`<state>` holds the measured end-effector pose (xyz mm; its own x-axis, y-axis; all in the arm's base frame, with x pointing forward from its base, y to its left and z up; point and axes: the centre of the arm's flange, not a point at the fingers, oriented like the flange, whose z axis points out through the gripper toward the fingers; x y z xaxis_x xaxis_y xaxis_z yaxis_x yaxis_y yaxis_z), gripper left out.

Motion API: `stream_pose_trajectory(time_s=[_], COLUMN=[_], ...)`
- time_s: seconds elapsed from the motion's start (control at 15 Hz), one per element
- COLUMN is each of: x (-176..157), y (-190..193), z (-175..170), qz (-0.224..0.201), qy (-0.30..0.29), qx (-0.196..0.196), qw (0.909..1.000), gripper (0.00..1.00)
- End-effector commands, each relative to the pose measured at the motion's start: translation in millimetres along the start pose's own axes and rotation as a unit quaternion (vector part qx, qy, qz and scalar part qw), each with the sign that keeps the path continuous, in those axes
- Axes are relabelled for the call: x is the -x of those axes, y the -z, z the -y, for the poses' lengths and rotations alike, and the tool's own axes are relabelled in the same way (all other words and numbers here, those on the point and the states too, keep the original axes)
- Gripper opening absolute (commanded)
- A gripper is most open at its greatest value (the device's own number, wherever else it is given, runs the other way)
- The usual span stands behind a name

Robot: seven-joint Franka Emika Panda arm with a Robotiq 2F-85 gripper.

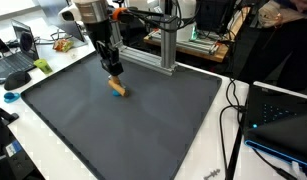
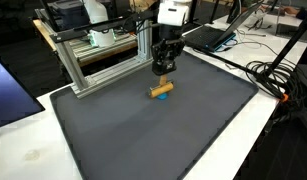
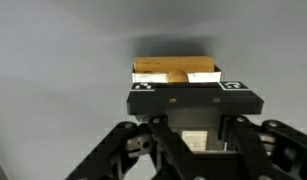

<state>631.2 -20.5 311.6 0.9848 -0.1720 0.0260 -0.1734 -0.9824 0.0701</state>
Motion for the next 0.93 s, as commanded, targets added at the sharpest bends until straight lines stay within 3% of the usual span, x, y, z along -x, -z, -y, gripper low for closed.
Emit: stream_pose_trajectory(time_s=[0.0, 0.87], x=[-9.5, -12.7], y=[-21.3, -24.2], z=[2.9, 2.2], qz=[-0.019, -0.025], qy=[-0.004, -0.004], qx=[-0.006, -0.012], qw=[0.9998, 0.9996], gripper=[0.22, 0.22])
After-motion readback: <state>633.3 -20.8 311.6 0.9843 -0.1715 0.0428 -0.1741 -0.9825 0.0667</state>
